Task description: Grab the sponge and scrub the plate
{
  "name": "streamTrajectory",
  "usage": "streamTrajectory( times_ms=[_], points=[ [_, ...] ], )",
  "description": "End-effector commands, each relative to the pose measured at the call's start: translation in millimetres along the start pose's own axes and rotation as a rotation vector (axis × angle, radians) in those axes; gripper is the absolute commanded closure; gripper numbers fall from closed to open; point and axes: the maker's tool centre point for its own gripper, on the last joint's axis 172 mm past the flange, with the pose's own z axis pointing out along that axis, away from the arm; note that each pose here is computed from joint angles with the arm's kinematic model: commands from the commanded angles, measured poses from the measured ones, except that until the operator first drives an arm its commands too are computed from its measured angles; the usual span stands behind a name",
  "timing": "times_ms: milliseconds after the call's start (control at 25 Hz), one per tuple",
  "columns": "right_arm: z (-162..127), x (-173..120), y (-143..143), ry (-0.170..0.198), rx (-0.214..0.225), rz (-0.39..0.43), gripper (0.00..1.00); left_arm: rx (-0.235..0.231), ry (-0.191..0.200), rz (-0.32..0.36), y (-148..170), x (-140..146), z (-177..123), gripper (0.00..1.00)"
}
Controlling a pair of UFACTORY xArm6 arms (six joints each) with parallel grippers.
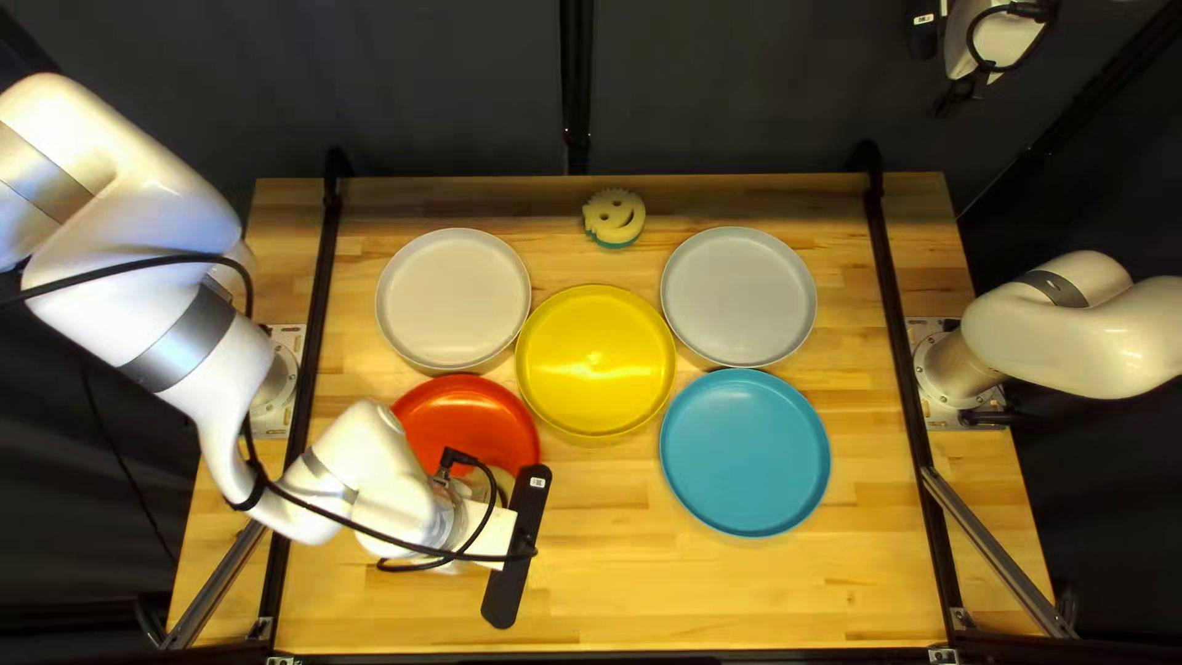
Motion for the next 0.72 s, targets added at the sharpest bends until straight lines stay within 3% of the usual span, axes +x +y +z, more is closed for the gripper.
streamTrajectory(
  times_ms=[40,440,720],
  points=[
    [0.0,0.0,0.0,0.000,0.000,0.000,0.00,-0.009,0.010,-0.003,-17.5,-0.5,1.6,1.00],
    [0.0,0.0,0.0,0.000,0.000,0.000,0.00,-0.037,0.032,-0.006,-57.0,-3.3,14.0,1.00],
    [0.0,0.0,0.0,0.000,0.000,0.000,0.00,-0.058,0.048,0.001,-48.9,2.4,23.3,1.00]
  ],
)
